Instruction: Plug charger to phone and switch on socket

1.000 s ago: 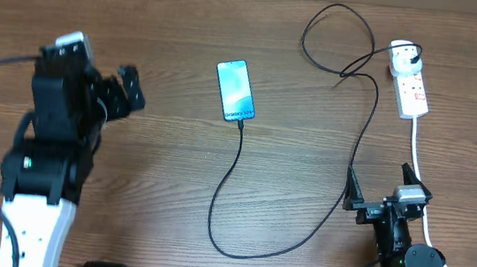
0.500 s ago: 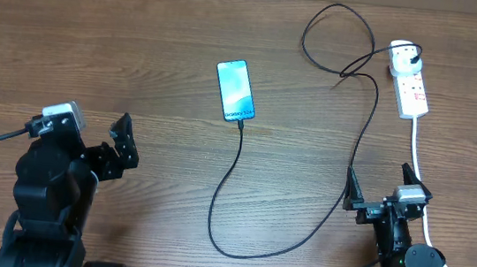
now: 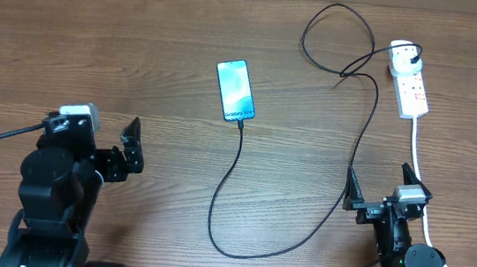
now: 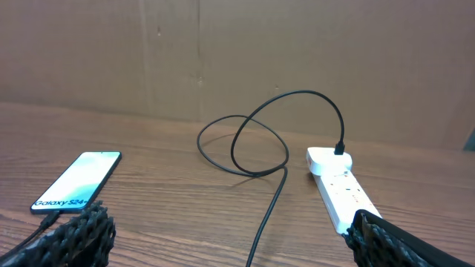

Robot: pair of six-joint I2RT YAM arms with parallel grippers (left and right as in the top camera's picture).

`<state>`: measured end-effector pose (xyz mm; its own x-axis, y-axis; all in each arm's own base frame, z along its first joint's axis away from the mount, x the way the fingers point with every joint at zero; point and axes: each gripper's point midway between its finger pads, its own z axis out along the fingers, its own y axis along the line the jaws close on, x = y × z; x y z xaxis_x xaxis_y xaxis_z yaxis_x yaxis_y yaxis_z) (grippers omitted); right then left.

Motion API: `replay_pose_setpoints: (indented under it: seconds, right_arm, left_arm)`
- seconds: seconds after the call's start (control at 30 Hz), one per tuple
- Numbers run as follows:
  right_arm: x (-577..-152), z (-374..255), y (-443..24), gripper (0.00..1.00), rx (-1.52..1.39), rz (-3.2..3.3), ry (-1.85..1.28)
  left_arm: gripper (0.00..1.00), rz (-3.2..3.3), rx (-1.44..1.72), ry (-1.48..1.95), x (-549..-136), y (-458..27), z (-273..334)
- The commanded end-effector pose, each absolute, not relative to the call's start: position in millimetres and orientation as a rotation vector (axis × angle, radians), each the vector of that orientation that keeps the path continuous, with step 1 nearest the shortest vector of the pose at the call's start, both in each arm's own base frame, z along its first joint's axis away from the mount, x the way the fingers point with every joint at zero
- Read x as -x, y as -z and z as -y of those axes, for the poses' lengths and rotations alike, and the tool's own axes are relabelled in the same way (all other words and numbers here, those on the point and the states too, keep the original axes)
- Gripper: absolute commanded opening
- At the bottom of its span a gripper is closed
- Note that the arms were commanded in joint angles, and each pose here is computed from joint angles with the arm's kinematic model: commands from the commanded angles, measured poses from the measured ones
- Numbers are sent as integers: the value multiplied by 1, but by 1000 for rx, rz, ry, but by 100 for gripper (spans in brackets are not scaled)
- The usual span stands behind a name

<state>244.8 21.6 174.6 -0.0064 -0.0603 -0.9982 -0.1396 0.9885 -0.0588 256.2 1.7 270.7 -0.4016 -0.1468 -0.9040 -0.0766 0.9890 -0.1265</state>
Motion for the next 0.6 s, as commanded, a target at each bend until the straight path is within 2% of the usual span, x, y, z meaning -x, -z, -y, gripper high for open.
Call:
replay_pose_setpoints:
  seconds: [0.0,0.57]
  right_arm:
    - [-245,-22,-172,100,159,-1575,-63]
    - [-245,-22,-172,100,159,-1575,-63]
  left_arm:
    - [100,-1943,108,90,-253,-266,4]
    - [100,-1672,90,109,-253,-247,5]
